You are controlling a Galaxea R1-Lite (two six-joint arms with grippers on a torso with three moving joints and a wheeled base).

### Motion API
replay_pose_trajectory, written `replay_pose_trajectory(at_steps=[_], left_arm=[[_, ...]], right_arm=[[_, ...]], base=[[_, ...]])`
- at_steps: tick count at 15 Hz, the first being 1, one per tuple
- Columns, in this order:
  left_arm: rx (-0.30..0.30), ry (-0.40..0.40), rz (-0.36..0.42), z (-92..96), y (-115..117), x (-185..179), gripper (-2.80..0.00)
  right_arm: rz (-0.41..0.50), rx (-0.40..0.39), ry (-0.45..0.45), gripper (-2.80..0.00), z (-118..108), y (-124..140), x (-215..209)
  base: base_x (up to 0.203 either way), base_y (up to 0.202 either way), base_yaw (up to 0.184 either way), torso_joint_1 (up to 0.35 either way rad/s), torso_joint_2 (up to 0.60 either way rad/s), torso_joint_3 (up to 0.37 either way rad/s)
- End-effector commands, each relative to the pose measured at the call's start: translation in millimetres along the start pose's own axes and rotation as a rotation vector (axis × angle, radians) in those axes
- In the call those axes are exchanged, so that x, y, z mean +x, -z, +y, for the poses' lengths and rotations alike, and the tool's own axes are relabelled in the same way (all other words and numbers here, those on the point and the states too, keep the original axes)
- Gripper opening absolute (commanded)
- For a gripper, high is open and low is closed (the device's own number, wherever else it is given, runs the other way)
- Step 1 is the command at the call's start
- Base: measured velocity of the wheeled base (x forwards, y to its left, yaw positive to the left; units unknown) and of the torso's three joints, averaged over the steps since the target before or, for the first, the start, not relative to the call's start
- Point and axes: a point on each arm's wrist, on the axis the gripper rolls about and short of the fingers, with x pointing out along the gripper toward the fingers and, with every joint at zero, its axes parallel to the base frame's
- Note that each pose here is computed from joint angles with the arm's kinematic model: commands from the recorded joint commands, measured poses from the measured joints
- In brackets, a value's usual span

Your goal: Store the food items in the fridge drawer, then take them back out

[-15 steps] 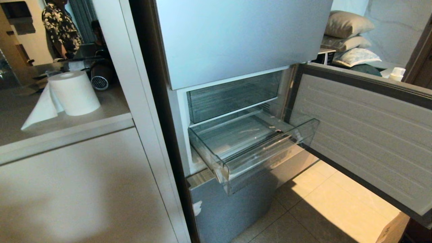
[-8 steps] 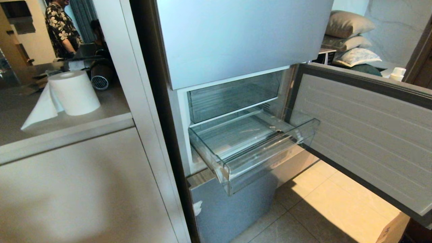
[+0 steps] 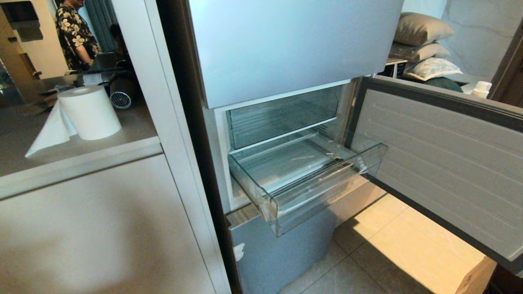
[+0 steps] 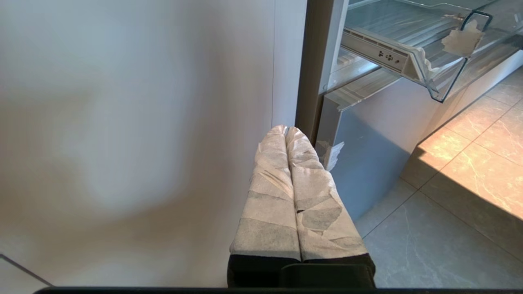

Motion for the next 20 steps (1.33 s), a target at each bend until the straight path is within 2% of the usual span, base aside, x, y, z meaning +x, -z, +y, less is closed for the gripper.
replay_pose_trajectory(at_steps=[1,6,10,12,18,20], left_arm=[[0.001,0.0,0.002,0.0,0,0,-2.8],[-0.001,0.001,0.002,0.0,0,0,-2.8],[-0.001,0.0,0.002,0.0,0,0,-2.8],[-0.001,0.0,0.002,0.0,0,0,-2.8],[-0.001,0.0,0.002,0.0,0,0,-2.8],[-0.001,0.0,0.002,0.0,0,0,-2.8]], right_arm=[[0.069,0.023,0.057,0.0,-28,20,47],[0.141,0.002,0.1,0.0,-65,62,106],[0.215,-0.081,0.109,0.0,-85,91,143],[0.233,-0.095,0.109,0.0,-93,102,161],[0.184,-0.123,0.093,0.0,-108,112,215],[0.19,-0.126,0.079,0.0,-106,118,226]], base=[[0.0,0.0,0.0,0.0,0.0,0.0],[0.0,0.0,0.0,0.0,0.0,0.0],[0.0,0.0,0.0,0.0,0.0,0.0],[0.0,0.0,0.0,0.0,0.0,0.0],[0.0,0.0,0.0,0.0,0.0,0.0],[0.0,0.0,0.0,0.0,0.0,0.0]])
